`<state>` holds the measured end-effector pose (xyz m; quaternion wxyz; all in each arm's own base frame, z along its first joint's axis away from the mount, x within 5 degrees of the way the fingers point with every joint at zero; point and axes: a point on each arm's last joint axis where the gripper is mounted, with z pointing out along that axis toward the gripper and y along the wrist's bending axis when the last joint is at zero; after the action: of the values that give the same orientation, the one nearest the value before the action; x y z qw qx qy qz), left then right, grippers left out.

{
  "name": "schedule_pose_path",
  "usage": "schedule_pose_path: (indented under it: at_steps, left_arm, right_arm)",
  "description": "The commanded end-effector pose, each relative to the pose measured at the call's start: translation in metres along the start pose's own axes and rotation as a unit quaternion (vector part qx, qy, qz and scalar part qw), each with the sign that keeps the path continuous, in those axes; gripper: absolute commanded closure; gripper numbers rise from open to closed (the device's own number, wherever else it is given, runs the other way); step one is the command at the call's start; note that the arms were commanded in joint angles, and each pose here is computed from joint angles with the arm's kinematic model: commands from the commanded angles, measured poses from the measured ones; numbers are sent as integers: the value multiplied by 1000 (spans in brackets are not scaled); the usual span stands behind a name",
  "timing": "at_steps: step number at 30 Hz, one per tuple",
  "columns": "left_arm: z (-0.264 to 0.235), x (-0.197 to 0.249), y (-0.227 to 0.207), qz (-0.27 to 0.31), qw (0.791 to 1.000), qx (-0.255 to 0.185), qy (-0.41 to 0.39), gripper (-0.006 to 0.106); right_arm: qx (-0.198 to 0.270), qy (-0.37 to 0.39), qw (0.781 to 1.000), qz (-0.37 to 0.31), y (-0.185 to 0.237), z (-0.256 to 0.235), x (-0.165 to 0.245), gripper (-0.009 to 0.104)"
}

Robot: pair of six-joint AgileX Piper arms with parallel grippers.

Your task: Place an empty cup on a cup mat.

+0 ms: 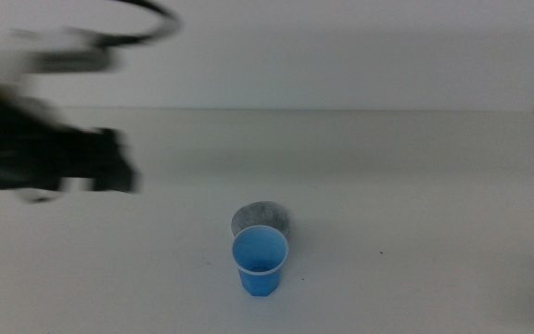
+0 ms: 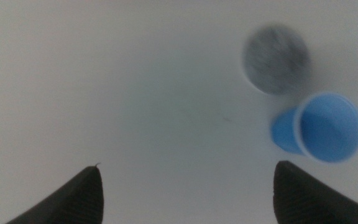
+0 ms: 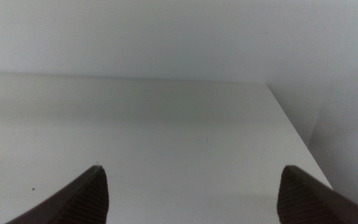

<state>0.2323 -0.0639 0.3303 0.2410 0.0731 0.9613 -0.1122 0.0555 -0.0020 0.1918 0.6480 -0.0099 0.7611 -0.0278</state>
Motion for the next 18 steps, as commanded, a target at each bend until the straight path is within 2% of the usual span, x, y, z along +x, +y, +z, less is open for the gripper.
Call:
schedule_pose_path:
  at_steps: [1,3,6,9,18]
  left_arm:
    - [29,-11,-26,-6,998,4,59,7]
    - [51,-18,-47,2,995,-5,98,7]
    - [78,-27,-72,27,992,5,124,7]
    - [102,-27,-86,27,988,5,153,7]
    - [158,-20,-95,22,982,1,187,7]
  right_arm:
    - [1,-4,1000,-5,0,0,0,2]
    - [1,-4,1000,-5,0,0,0,2]
    - [1,-4,1000,-5,0,0,0,2]
    - [1,-4,1000,-5,0,0,0,2]
    - [1,-4,1000,-5,0,0,0,2]
